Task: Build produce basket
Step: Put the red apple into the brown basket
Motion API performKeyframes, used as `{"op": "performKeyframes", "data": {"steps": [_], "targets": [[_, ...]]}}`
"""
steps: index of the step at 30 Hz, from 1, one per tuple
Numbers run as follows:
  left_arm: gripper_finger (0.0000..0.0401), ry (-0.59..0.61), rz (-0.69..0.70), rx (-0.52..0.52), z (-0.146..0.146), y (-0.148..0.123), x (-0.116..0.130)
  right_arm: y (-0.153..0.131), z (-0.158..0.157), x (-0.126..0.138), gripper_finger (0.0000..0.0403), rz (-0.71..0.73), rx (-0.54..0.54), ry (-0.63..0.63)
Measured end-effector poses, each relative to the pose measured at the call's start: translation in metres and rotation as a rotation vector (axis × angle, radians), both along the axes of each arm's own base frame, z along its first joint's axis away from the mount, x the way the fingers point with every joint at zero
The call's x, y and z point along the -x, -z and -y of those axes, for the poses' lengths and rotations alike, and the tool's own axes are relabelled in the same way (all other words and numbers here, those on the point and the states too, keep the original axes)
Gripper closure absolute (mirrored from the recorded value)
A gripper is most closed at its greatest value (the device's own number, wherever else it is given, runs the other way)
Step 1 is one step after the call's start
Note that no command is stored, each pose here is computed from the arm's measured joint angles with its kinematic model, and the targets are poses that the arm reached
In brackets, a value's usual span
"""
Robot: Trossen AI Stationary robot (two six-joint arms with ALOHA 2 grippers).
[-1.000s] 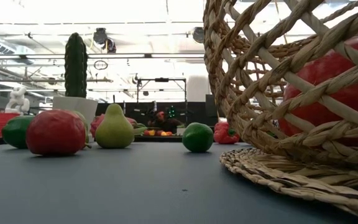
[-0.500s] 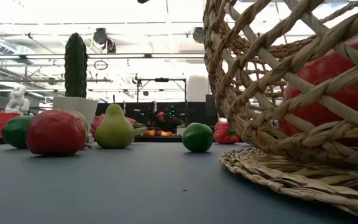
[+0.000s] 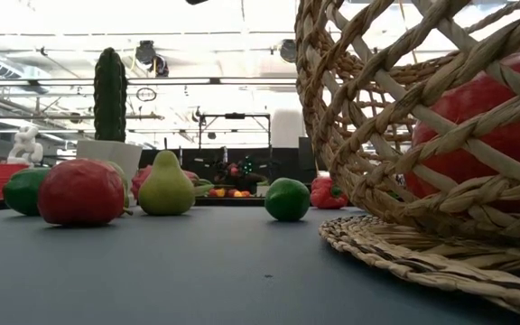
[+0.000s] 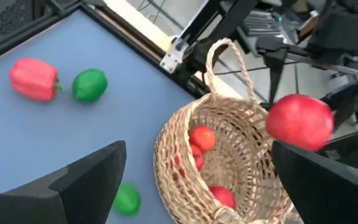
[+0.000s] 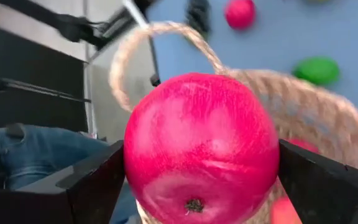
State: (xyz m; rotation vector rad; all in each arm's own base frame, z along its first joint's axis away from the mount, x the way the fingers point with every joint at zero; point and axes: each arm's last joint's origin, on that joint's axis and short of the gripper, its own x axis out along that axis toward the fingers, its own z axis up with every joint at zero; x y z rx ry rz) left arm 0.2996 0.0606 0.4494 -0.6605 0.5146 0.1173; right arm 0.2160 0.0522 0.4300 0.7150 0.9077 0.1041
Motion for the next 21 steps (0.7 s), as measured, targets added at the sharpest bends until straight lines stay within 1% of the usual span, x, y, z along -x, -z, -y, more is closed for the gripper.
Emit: {"op": "performKeyframes", "data": {"steps": [7,11,15,19,21], "targets": [[0.0002,-0.001,-0.021,-0.036,0.018,0.001,-0.003,0.038,-0.010,-0.012,0.0028,-0.215,-0.101,0.125],[0.0002,-0.009,-0.024,-0.061,0.025,0.002,-0.004,0.060,-0.018,-0.017,0.0028,-0.325,-0.217,0.153],[0.0002,-0.011,-0.025,-0.078,0.030,0.001,-0.005,0.077,-0.026,-0.024,0.0028,-0.354,-0.319,0.182],[0.0002,-0.005,-0.024,-0.079,0.032,0.001,-0.005,0.082,-0.032,-0.030,0.0028,-0.321,-0.364,0.187],[0.0002,-0.001,-0.024,-0.080,0.034,0.001,-0.005,0.084,-0.033,-0.033,0.0028,-0.322,-0.362,0.185]]}}
